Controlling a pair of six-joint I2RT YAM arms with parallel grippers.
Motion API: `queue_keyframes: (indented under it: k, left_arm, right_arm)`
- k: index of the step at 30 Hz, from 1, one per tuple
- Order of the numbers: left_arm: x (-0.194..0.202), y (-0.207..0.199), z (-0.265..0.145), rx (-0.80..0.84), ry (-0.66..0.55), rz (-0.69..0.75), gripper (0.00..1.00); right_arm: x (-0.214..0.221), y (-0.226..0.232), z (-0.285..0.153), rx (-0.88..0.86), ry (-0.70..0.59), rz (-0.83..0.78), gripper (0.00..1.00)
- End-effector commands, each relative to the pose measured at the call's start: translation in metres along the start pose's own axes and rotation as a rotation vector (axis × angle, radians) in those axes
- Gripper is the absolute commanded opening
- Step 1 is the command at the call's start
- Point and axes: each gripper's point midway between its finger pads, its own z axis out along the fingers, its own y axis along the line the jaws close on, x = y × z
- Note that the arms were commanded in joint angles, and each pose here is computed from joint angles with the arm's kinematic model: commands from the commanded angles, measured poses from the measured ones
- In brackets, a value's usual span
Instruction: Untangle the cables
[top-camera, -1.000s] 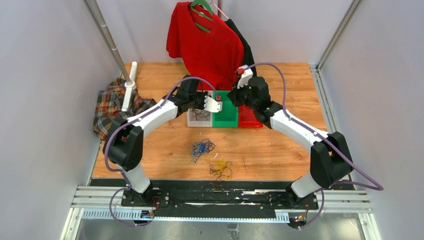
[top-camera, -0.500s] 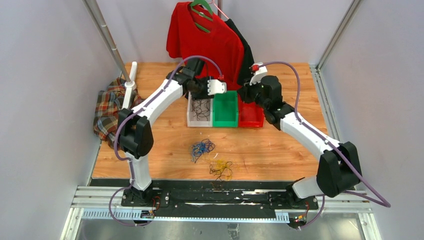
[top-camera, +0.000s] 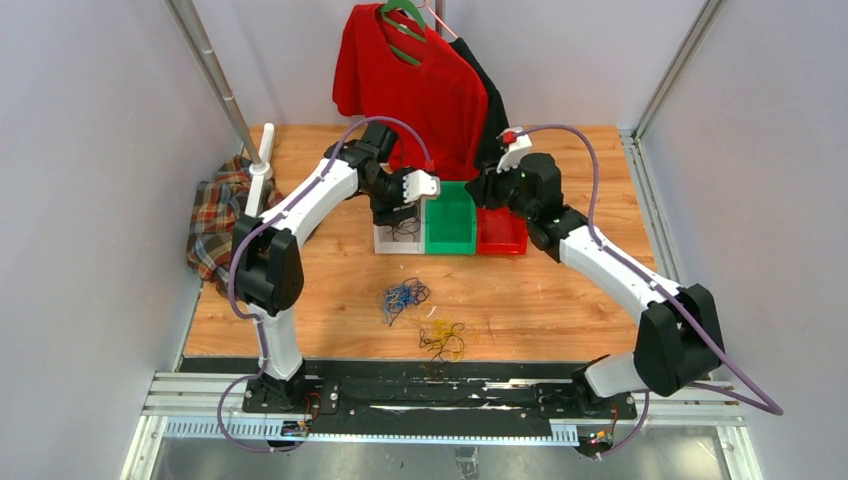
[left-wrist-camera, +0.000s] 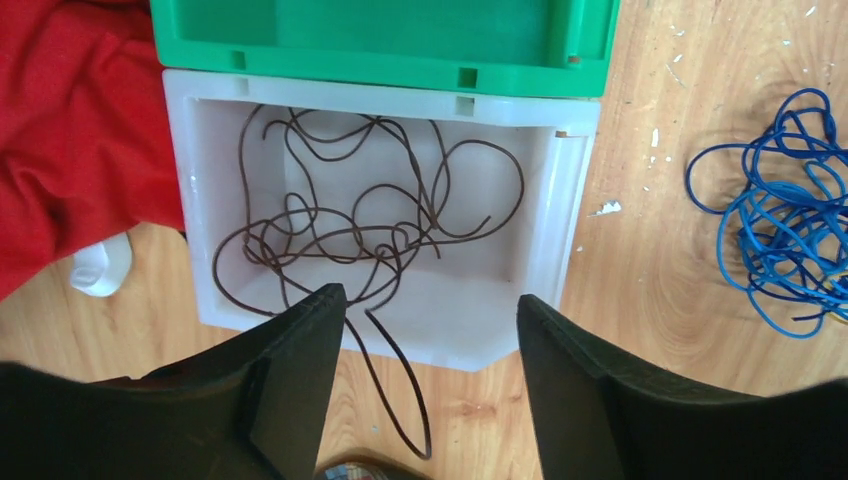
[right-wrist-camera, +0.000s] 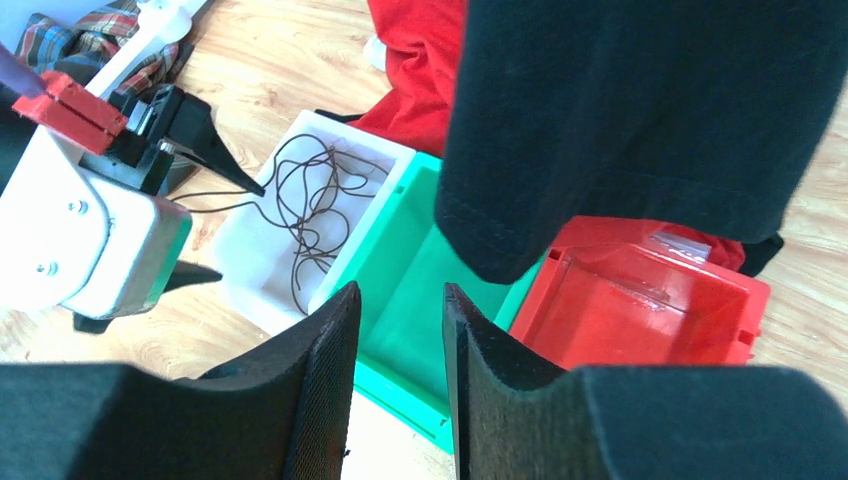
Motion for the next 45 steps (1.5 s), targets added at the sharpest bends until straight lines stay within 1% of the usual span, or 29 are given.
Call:
queue_keyframes:
  k: [1, 4, 6, 8, 11, 12, 14, 15, 16, 17, 19, 21, 23, 26, 29, 30, 31, 34, 35, 38, 41, 45]
  left_arm:
    - [-0.011, 0.014, 0.004, -0.045, -0.045, -0.049, 0.63]
    - [-0.016, 0.035, 0.01, -0.147, -0.075, -0.102, 0.51]
    - [-0.019, 0.048, 0.01, -0.219, -0.1, -0.112, 0.42]
    - [-0.019, 0.052, 0.012, -0.248, -0.115, -0.103, 0.38]
    - [-0.022, 0.052, 0.014, -0.259, -0.141, -0.135, 0.38]
    - [-0.026, 0.05, 0.01, -0.244, -0.156, -0.16, 0.42]
    - [-0.044, 0.044, -0.009, -0.201, -0.212, -0.197, 0.61]
    - [-0.051, 0.041, -0.021, -0.187, -0.238, -0.211, 0.67]
    - [-0.058, 0.04, -0.037, -0.185, -0.265, -0.227, 0.79]
    - [-0.062, 0.041, -0.053, -0.196, -0.287, -0.253, 0.87]
    - [-0.068, 0.043, -0.088, -0.231, -0.321, -0.29, 0.99]
    - [-0.07, 0.045, -0.128, -0.288, -0.345, -0.317, 0.98]
    - [-0.062, 0.047, -0.168, -0.375, -0.348, -0.35, 0.98]
    - [-0.031, 0.049, -0.228, -0.541, -0.325, -0.467, 0.98]
    - [0.012, 0.041, -0.263, -0.625, -0.323, -0.643, 0.98]
    - [0.028, 0.036, -0.27, -0.653, -0.3, -0.694, 0.98]
    - [0.043, 0.029, -0.273, -0.665, -0.257, -0.713, 0.98]
    - [0.081, 0.003, -0.279, -0.654, -0.049, -0.718, 0.98]
    - [0.088, -0.006, -0.279, -0.633, -0.017, -0.731, 0.98]
    - [0.095, -0.024, -0.28, -0.589, -0.054, -0.78, 0.98]
    - [0.095, -0.031, -0.281, -0.591, -0.062, -0.784, 0.98]
    - [0.094, -0.036, -0.283, -0.594, -0.072, -0.764, 0.98]
  right_arm:
    - [0.015, 0.023, 0.003, -0.055, 0.042, 0.0, 0.36]
    - [0.03, 0.037, 0.0, -0.078, 0.066, 0.009, 0.36]
    - [0.044, 0.046, -0.004, -0.091, 0.086, 0.023, 0.36]
    - [0.054, 0.053, -0.009, -0.097, 0.096, 0.03, 0.36]
    - [0.066, 0.062, -0.021, -0.094, 0.106, 0.028, 0.35]
    - [0.068, 0.064, -0.025, -0.094, 0.104, 0.029, 0.35]
    - [0.07, 0.068, -0.03, -0.103, 0.105, 0.022, 0.38]
    - [0.069, 0.069, -0.031, -0.107, 0.104, 0.014, 0.4]
    - [0.067, 0.07, -0.031, -0.111, 0.104, 0.005, 0.43]
    - [0.066, 0.071, -0.03, -0.114, 0.106, -0.006, 0.44]
    - [0.057, 0.076, -0.025, -0.136, 0.096, -0.032, 0.48]
    - [0.047, 0.082, -0.016, -0.159, 0.096, -0.059, 0.51]
    - [0.036, 0.093, -0.003, -0.199, 0.096, -0.096, 0.54]
    - [0.023, 0.113, 0.024, -0.257, 0.098, -0.141, 0.58]
    - [0.016, 0.14, 0.061, -0.305, 0.112, -0.196, 0.6]
    - [0.019, 0.147, 0.072, -0.317, 0.119, -0.209, 0.61]
    - [0.019, 0.153, 0.082, -0.318, 0.114, -0.215, 0.62]
    - [0.019, 0.17, 0.111, -0.348, 0.082, -0.176, 0.62]
    - [0.019, 0.175, 0.121, -0.353, 0.083, -0.174, 0.61]
    - [0.041, 0.176, 0.153, -0.326, 0.176, -0.186, 0.53]
    - [0.06, 0.169, 0.17, -0.301, 0.234, -0.209, 0.44]
    - [0.087, 0.139, 0.177, -0.223, 0.298, -0.215, 0.17]
